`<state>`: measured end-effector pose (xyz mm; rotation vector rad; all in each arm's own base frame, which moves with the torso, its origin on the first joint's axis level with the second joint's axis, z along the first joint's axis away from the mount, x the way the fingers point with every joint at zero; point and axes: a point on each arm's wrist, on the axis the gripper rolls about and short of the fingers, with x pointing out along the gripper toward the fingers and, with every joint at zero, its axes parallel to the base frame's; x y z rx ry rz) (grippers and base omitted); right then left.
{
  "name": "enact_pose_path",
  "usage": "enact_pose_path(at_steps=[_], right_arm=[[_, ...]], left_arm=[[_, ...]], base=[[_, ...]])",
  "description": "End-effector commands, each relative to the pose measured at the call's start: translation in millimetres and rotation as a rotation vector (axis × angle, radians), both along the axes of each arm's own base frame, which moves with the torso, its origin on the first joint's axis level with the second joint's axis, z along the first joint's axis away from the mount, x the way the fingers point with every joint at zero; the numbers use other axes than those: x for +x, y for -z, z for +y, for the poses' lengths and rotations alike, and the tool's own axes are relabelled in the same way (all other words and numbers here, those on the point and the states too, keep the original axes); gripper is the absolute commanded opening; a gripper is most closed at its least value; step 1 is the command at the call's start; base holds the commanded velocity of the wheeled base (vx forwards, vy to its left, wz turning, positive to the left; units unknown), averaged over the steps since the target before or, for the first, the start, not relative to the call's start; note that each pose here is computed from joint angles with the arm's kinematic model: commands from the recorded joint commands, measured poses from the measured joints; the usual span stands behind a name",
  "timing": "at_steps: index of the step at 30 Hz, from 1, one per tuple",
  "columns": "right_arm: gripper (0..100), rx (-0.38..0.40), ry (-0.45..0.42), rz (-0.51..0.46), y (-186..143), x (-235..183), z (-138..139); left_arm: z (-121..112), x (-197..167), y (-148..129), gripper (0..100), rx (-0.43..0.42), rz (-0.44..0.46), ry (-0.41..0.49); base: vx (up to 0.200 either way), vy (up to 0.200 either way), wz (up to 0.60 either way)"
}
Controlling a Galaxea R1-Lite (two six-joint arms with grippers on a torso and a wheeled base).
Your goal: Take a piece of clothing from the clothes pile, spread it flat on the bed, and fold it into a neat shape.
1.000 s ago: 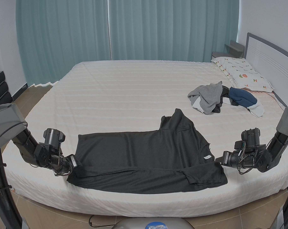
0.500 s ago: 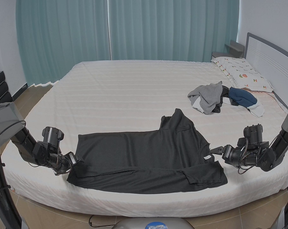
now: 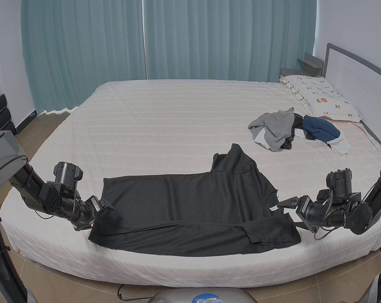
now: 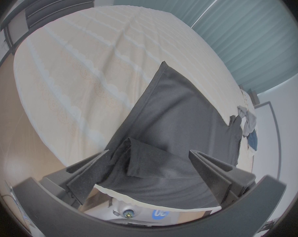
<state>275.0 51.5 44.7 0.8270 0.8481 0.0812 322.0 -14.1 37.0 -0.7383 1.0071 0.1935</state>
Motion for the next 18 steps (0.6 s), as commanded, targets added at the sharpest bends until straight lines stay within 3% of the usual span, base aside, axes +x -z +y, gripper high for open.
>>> enact_pose_path(at_steps=[1,4,10,18], right_arm=[[100,0.037,-0.008,0.02,4,-4,-1],[100,0.081,-0.008,0.038,5,-11,-2],[100,0.089,-0.01,0.049,11,-12,-2],[100,0.085,-0.014,0.057,14,-12,-1]], left_arm=[[-10,-2,-15,100,-0.053,-0.04,0.021],[-22,-3,-6,100,-0.056,-0.01,0.062],[-33,1,26,100,-0.033,0.078,0.096],[-33,20,29,100,-0.021,0.054,0.079]], base=[[0.0,0.0,0.0],[0.0,0.0,0.0],[0.0,0.0,0.0],[0.0,0.0,0.0]])
